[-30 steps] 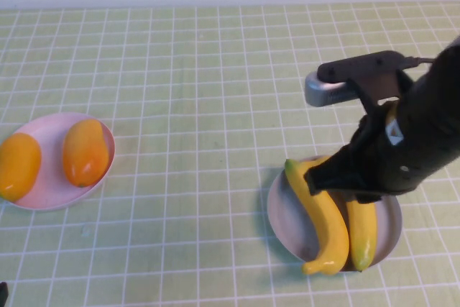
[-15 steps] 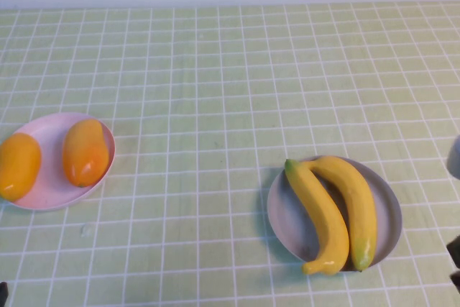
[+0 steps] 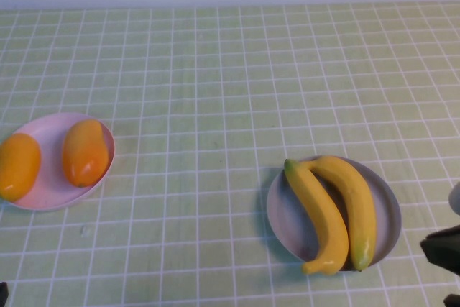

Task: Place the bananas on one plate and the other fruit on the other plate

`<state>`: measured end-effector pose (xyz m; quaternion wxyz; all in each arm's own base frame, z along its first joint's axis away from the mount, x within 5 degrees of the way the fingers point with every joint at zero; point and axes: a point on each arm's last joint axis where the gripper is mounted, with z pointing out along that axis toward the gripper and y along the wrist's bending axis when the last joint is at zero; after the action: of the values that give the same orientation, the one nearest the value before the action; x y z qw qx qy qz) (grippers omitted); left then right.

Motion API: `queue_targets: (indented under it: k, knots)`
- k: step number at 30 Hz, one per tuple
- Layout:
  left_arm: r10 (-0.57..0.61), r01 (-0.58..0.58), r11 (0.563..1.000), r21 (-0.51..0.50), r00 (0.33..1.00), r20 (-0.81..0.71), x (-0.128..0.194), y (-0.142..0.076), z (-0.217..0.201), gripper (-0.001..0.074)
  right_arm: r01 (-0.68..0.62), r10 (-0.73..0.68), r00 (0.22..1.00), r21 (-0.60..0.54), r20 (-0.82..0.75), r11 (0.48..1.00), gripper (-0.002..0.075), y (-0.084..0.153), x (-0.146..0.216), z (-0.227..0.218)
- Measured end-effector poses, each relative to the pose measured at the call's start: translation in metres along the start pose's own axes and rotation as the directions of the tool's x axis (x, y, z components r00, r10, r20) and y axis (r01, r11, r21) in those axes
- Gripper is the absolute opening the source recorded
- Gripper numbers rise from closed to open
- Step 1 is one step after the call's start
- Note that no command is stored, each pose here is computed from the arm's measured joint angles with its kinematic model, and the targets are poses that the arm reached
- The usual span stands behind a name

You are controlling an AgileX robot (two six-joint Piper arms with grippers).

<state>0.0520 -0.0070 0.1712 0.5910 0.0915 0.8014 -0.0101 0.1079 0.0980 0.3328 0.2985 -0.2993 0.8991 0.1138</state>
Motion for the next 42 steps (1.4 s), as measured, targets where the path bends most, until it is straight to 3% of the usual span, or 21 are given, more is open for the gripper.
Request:
queue_targets:
  k: [4, 7, 12, 19, 28, 42]
  knots:
    - [0.000, 0.000, 1.000, 0.000, 1.000, 0.000, 0.000, 0.000, 0.000, 0.0001, -0.025, 0.025, 0.986, 0.001, 0.166, 1.000, -0.0015, -0.013, 0.019, 0.031]
    - [0.000, 0.000, 1.000, 0.000, 1.000, 0.000, 0.000, 0.000, 0.000, 0.0001, -0.111, 0.088, 0.957, 0.071, 0.276, 0.991, -0.0015, -0.032, 0.046, 0.047]
    - [0.000, 0.000, 1.000, 0.000, 1.000, 0.000, 0.000, 0.000, 0.000, 0.0001, -0.300, 0.146, 0.833, 0.216, 0.534, 0.929, -0.0015, -0.056, 0.088, 0.052]
    - [0.000, 0.000, 1.000, 0.000, 1.000, 0.000, 0.000, 0.000, 0.000, 0.0001, -0.406, 0.108, 0.718, 0.288, 0.688, 0.868, -0.0015, -0.056, 0.131, 0.050]
    - [0.000, 0.000, 1.000, 0.000, 1.000, 0.000, 0.000, 0.000, 0.000, 0.0001, -0.404, 0.065, 0.663, 0.284, 0.746, 0.870, -0.0015, -0.045, 0.158, 0.054]
    - [0.000, 0.000, 1.000, 0.000, 1.000, 0.002, 0.000, 0.000, 0.000, 0.0001, -0.404, 0.158, 0.751, 0.256, 0.641, 0.878, -0.0015, -0.040, 0.172, 0.066]
